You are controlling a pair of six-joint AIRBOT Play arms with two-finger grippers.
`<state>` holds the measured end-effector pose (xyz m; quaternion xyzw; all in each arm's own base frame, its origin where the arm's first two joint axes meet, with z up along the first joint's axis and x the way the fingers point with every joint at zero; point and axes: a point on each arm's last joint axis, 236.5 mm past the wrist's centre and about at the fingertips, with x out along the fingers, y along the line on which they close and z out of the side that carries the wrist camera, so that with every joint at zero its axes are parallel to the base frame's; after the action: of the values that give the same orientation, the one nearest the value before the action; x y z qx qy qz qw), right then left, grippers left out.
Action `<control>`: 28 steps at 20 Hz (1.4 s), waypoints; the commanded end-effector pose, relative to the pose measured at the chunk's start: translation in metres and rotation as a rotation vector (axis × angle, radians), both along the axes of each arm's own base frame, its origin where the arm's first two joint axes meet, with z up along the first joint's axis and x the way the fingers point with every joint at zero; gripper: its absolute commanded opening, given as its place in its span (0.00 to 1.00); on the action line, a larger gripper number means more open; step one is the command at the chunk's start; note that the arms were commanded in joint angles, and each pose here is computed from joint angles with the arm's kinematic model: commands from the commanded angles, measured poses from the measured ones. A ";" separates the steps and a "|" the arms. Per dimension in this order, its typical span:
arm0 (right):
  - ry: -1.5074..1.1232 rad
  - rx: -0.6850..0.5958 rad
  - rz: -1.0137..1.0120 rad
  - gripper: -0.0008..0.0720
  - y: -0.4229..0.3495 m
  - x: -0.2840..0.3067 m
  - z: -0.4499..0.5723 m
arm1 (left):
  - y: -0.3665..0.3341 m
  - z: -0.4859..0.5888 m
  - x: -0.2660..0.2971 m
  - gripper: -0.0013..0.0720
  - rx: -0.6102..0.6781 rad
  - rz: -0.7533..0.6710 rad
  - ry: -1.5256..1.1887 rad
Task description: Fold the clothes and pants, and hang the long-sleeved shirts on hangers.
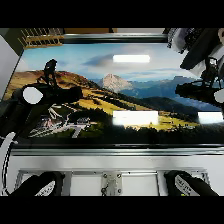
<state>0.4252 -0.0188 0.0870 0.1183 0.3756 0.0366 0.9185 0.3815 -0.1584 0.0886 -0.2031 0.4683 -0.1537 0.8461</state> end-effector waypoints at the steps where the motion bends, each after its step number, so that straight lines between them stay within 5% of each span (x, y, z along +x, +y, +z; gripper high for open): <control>1: 0.001 0.001 -0.001 0.03 0.000 0.000 0.000 | 0.000 0.000 0.000 0.03 0.000 -0.001 0.000; 10: 0.001 0.001 -0.001 0.03 0.000 0.000 0.000 | 0.004 0.006 0.011 0.06 0.008 0.019 -0.051; 12: 0.001 0.001 -0.001 0.03 0.000 0.000 0.000 | 0.025 0.014 0.031 0.99 0.059 0.056 -0.145; 17: 0.001 0.001 -0.001 0.03 0.000 0.000 0.000 | 0.121 -0.013 0.069 0.84 0.207 0.268 -0.080; 24: 0.000 0.001 -0.001 0.03 0.000 0.000 0.000 | 0.245 -0.054 0.086 0.84 0.583 0.328 0.118; 28: 0.001 0.001 -0.001 0.03 0.000 0.000 0.000 | 0.300 -0.082 0.074 0.84 0.608 0.410 0.206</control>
<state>0.4252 -0.0187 0.0870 0.1187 0.3755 0.0366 0.9185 0.4665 0.0966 0.0250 -0.0599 0.5028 0.1419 0.8506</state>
